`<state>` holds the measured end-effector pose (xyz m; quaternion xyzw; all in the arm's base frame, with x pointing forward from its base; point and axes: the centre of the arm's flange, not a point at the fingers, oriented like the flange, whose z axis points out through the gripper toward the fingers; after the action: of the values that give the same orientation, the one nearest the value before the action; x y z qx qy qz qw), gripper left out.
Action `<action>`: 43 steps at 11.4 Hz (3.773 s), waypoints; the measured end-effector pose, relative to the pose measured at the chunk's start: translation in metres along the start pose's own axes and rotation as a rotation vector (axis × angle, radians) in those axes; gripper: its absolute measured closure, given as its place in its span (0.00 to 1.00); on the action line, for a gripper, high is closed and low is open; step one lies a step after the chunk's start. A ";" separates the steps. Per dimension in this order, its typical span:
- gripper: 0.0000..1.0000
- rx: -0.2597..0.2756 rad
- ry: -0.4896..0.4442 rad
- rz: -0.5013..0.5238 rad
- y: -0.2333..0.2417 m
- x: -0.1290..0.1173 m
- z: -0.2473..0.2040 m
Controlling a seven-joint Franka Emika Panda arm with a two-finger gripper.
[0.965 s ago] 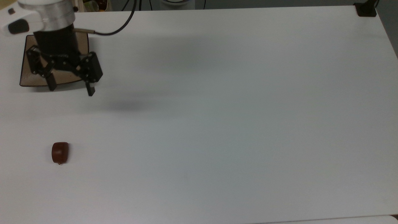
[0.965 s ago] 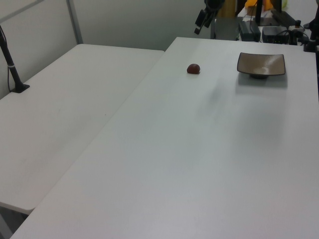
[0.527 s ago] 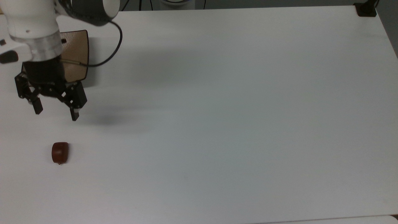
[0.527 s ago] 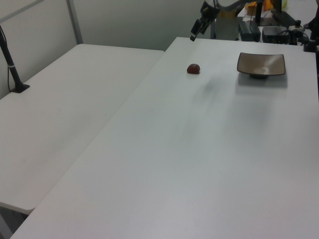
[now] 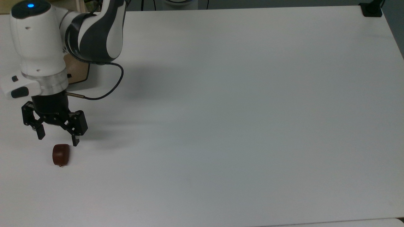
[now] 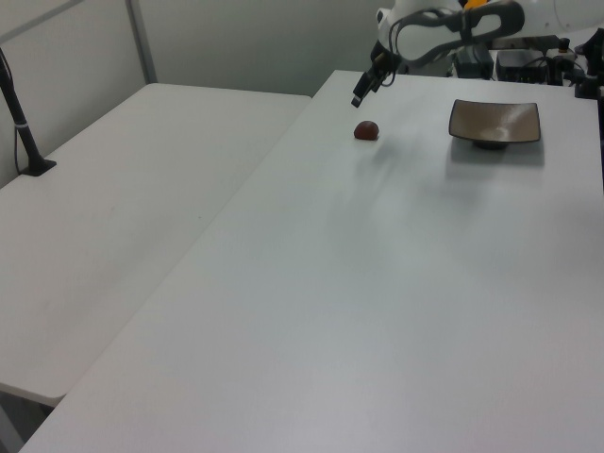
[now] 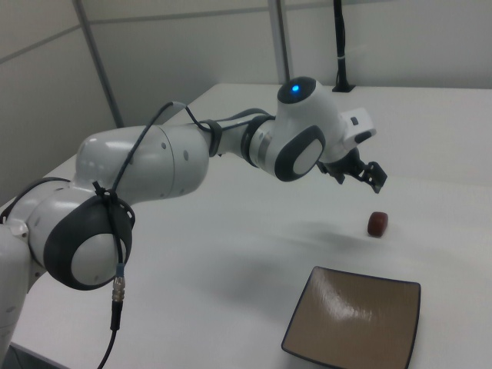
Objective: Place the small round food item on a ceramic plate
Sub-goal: 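Lower the gripper around the food item and close it, then lift the held food item and carry it over the brown plate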
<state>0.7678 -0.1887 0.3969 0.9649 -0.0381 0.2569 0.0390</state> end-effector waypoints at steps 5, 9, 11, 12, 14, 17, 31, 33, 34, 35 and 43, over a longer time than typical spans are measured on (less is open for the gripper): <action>0.00 -0.019 -0.022 -0.064 0.001 -0.015 0.036; 0.00 -0.037 -0.003 -0.067 0.005 -0.030 0.074; 0.00 -0.046 -0.008 -0.076 0.009 -0.033 0.086; 0.00 -0.053 -0.011 -0.087 0.009 -0.035 0.089; 0.03 -0.058 -0.011 -0.093 0.009 -0.035 0.091; 0.27 -0.058 -0.011 -0.093 0.010 -0.036 0.091; 0.73 -0.016 -0.018 -0.099 -0.008 0.013 -0.080; 0.73 0.013 -0.105 -0.100 -0.013 0.010 -0.133; 0.73 0.025 -0.144 -0.101 -0.015 0.004 -0.152; 0.73 0.038 -0.181 -0.119 -0.018 -0.004 -0.163; 0.73 0.147 -0.412 -0.230 0.024 -0.091 -0.196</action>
<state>0.5906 -0.1892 0.5221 0.9952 0.0836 0.0506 -0.0109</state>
